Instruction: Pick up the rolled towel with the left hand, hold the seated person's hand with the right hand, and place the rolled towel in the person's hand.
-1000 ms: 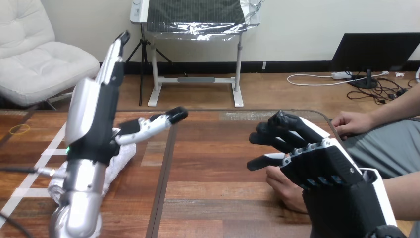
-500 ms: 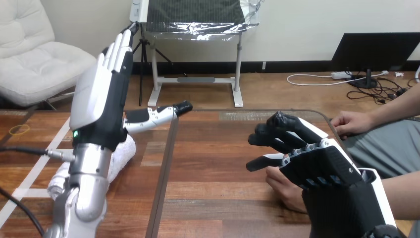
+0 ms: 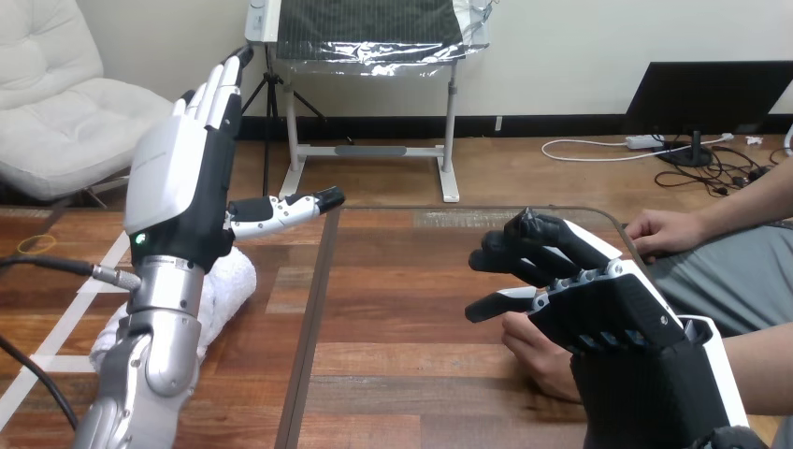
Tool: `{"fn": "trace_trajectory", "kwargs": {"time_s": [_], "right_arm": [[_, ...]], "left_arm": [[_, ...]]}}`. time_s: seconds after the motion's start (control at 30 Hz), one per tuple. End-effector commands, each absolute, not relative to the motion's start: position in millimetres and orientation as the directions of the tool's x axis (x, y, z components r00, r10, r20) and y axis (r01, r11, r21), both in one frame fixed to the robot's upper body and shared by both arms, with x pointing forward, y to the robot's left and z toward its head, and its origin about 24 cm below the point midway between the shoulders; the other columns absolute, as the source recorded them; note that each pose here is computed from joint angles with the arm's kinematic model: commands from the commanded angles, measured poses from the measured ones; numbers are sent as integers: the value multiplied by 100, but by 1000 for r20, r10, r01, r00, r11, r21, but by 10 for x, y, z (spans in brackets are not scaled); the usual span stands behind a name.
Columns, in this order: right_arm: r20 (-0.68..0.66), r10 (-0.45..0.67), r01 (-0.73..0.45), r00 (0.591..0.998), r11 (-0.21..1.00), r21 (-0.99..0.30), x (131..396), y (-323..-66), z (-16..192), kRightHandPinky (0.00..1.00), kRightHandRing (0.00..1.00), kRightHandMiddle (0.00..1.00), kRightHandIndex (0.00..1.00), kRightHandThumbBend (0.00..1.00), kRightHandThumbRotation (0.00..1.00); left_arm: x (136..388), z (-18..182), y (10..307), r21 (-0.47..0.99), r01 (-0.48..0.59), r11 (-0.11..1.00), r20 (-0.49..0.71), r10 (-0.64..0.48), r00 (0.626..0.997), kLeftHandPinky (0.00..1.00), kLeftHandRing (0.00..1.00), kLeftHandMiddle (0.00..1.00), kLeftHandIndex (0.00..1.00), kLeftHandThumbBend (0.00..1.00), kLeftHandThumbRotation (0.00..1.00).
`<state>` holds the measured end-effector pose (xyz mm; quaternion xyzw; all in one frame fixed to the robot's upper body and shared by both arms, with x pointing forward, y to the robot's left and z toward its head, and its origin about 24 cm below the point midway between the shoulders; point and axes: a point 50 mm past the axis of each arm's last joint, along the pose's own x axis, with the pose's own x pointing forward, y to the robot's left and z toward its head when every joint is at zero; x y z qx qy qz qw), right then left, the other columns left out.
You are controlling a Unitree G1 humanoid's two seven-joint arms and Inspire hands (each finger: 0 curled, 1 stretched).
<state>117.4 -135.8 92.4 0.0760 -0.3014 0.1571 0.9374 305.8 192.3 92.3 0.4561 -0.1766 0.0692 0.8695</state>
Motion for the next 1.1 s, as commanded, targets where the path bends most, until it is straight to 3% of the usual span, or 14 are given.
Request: {"fn": "trace_trajectory", "kwargs": {"time_s": [0.0, 0.53, 1.07], "right_arm": [[639, 233, -336, 733, 941, 42, 1241, -1352, 993, 58, 76, 78, 80, 85, 98], [627, 231, -338, 744, 939, 55, 1214, -1345, 1021, 59, 76, 78, 79, 85, 97], [636, 221, -324, 739, 945, 48, 1192, -1356, 1020, 61, 76, 78, 79, 84, 99]], "left_arm": [[3215, 1116, 1893, 775, -329, 539, 421, -52, 906, 95, 94, 96, 97, 98, 46], [3333, 1045, 1955, 832, -319, 454, 352, 14, 936, 94, 93, 95, 95, 97, 47], [3371, 894, 2045, 852, -288, 437, 273, 98, 957, 93, 92, 93, 92, 97, 51]]}}
